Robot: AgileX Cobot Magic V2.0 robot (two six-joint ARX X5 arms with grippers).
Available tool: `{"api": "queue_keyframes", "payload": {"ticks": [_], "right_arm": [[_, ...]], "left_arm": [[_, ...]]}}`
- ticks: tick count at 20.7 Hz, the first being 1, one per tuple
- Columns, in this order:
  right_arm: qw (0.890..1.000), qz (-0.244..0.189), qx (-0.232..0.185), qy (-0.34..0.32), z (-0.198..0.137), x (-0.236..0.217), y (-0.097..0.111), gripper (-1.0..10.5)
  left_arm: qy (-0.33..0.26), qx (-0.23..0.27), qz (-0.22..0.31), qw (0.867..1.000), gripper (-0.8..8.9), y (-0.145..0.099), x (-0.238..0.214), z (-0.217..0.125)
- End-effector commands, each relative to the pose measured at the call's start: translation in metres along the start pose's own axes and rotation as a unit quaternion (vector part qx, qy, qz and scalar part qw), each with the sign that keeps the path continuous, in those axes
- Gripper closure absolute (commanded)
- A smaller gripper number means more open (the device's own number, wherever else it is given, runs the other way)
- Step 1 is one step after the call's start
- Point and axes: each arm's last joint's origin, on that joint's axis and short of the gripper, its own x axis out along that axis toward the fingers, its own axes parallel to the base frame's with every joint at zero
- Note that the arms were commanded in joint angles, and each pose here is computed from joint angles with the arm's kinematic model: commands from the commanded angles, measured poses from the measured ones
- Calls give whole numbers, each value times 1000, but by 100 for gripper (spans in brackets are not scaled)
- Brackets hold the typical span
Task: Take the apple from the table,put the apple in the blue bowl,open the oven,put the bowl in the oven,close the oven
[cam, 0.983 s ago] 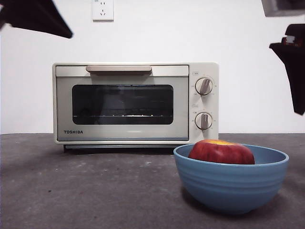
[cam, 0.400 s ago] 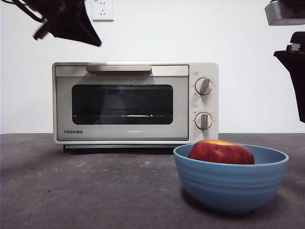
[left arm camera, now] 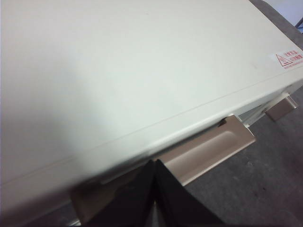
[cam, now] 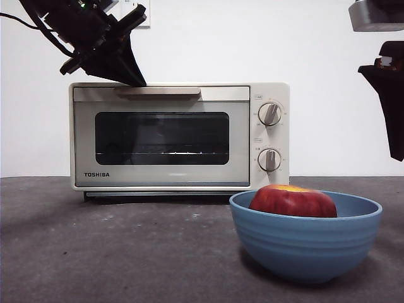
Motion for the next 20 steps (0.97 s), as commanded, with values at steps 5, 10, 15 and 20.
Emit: {"api": "queue_keyframes", "payload": {"ticks": [5,10,15,20], "right_arm": [[1000,2,-1,0,2,1,2,447],[1000,14,-1,3,2,1,2,447],[1000,15,-1,3,2,1,2,447],[1000,15,-1,3,2,1,2,447]], "left_arm": [[22,9,0,1000,807,-1,9,-2],[73,4,-7,997,807,-9,11,-13],[122,-2,-17,992,806,-19,12,-23],[182,-9,-25,983,806,-30,11,-35]]}}
